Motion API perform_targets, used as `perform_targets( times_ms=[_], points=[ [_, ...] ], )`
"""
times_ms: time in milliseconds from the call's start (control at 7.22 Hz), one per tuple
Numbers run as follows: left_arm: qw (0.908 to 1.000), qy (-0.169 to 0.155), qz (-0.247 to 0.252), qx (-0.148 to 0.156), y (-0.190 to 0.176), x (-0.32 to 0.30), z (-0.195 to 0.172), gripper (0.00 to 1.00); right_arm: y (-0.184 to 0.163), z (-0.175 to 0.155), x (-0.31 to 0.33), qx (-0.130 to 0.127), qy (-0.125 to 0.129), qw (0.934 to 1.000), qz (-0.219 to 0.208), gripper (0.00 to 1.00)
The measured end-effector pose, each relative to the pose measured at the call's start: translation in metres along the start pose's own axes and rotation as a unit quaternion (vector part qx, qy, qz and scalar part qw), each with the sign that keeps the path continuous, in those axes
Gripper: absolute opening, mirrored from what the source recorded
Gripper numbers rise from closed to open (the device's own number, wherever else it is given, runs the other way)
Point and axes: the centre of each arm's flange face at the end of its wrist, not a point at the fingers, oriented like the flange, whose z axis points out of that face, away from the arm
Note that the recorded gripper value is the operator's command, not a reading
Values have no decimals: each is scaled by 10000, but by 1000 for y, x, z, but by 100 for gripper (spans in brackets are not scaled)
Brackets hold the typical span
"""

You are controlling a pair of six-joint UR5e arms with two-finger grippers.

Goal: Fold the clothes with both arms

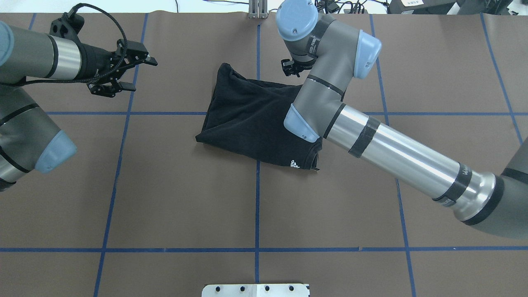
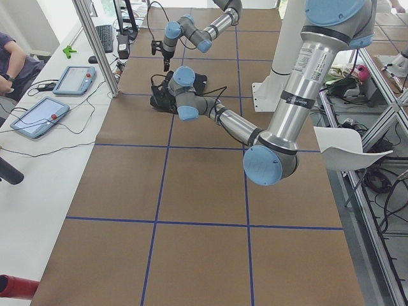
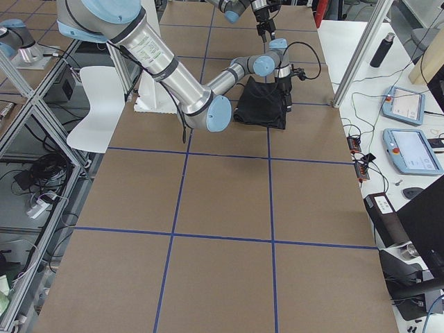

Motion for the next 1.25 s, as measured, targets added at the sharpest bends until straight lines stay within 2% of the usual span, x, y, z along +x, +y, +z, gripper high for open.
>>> perform_targets(
  times_ms=[138,277,415,554,692,1108,1246],
  points=[
    [9992,-90,377,126,-8,-4,-15,100,10,-5,30,-112,-110,9999,72,100],
    [9948,-344,924,271,-21,-9,-27,100,30,-9,76,-198,-276,9994,100,100],
    [9854,-672,1520,380,-38,-15,-38,100,50,-14,134,-311,-475,9984,74,100],
    [9708,-1000,2127,479,-62,-22,-51,100,65,-17,196,-426,-612,9972,35,100],
    [9575,-1254,2533,583,-88,-31,-66,100,74,-16,259,-541,-688,9962,24,100],
    [9276,-1735,3221,750,-144,-76,-106,100,85,-14,429,-686,-780,9940,-330,100],
    [9170,-1892,3422,785,-160,-98,-124,100,92,-12,481,-729,-908,9919,-508,100]
  ],
)
